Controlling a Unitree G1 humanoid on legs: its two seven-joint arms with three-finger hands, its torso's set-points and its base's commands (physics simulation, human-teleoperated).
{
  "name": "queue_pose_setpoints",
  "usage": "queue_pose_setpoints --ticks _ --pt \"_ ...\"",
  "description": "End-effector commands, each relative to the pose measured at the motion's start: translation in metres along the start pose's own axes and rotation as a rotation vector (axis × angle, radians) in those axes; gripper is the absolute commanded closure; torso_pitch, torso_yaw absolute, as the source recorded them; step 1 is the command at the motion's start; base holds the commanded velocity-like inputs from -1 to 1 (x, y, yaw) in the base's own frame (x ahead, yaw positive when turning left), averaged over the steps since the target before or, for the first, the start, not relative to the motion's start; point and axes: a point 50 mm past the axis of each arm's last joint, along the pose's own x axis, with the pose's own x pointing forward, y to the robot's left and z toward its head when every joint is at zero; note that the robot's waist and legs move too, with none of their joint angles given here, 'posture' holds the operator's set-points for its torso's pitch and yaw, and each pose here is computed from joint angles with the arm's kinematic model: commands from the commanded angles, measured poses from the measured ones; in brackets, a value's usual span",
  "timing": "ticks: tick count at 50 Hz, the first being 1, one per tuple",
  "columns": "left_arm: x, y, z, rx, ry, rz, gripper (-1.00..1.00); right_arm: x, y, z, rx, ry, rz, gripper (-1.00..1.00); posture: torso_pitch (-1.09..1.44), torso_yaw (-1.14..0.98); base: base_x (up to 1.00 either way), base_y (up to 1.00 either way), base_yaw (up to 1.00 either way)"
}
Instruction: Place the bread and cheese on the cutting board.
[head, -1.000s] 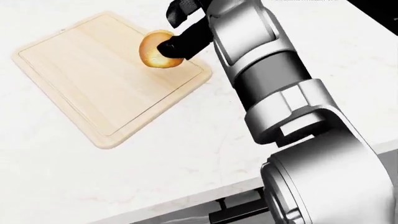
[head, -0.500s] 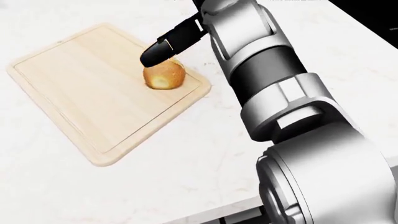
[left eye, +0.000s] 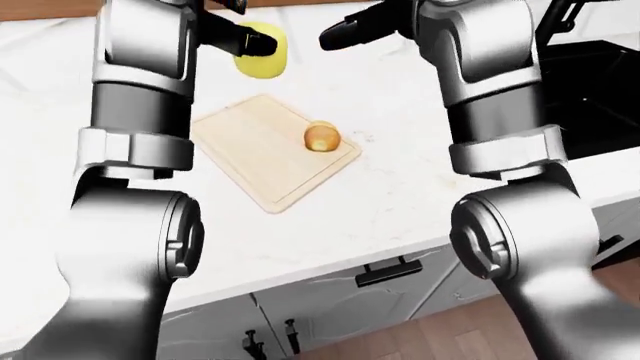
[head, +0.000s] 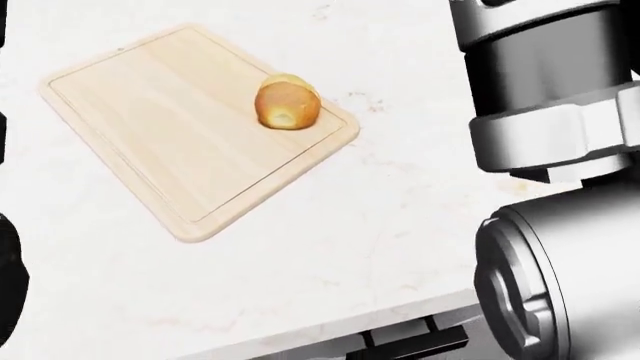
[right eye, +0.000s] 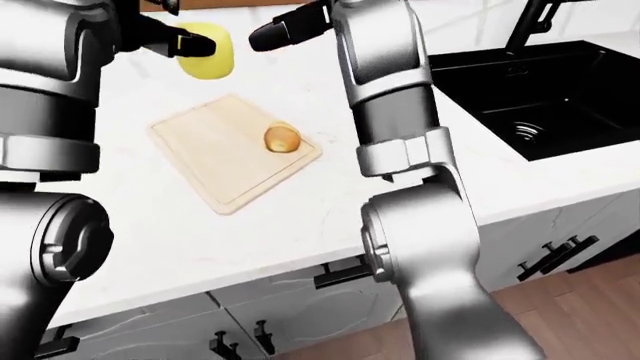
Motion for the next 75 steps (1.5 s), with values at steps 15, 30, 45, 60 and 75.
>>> queue_pose_setpoints --ticks 15,30,45,60,75 --pt "0.015 -0.050 0.019 0.084 -0.112 -0.041 1.00 -0.041 -0.025 0.011 0.062 -0.114 -0.064 -1.00 0.00 0.00 0.00 0.00 0.00" --pt "0.025 -0.035 -0.009 0.062 -0.035 0.065 1.00 -0.054 -0.027 0.019 0.055 -0.126 -0.070 -1.00 0.00 0.00 0.00 0.00 0.00" --pt "0.036 -0.031 -0.060 0.071 0.097 0.138 1.00 -0.050 -0.026 0.010 0.063 -0.110 -0.066 -1.00 0.00 0.00 0.00 0.00 0.00" --pt "0.037 -0.030 -0.067 0.034 0.096 0.146 -1.00 -0.047 -0.021 0.005 0.061 -0.095 -0.053 -1.00 0.00 0.00 0.00 0.00 0.00" --pt "0.031 -0.011 -0.034 -0.007 -0.012 0.147 -1.00 -0.046 -0.018 0.006 0.059 -0.092 -0.045 -1.00 0.00 0.00 0.00 0.00 0.00"
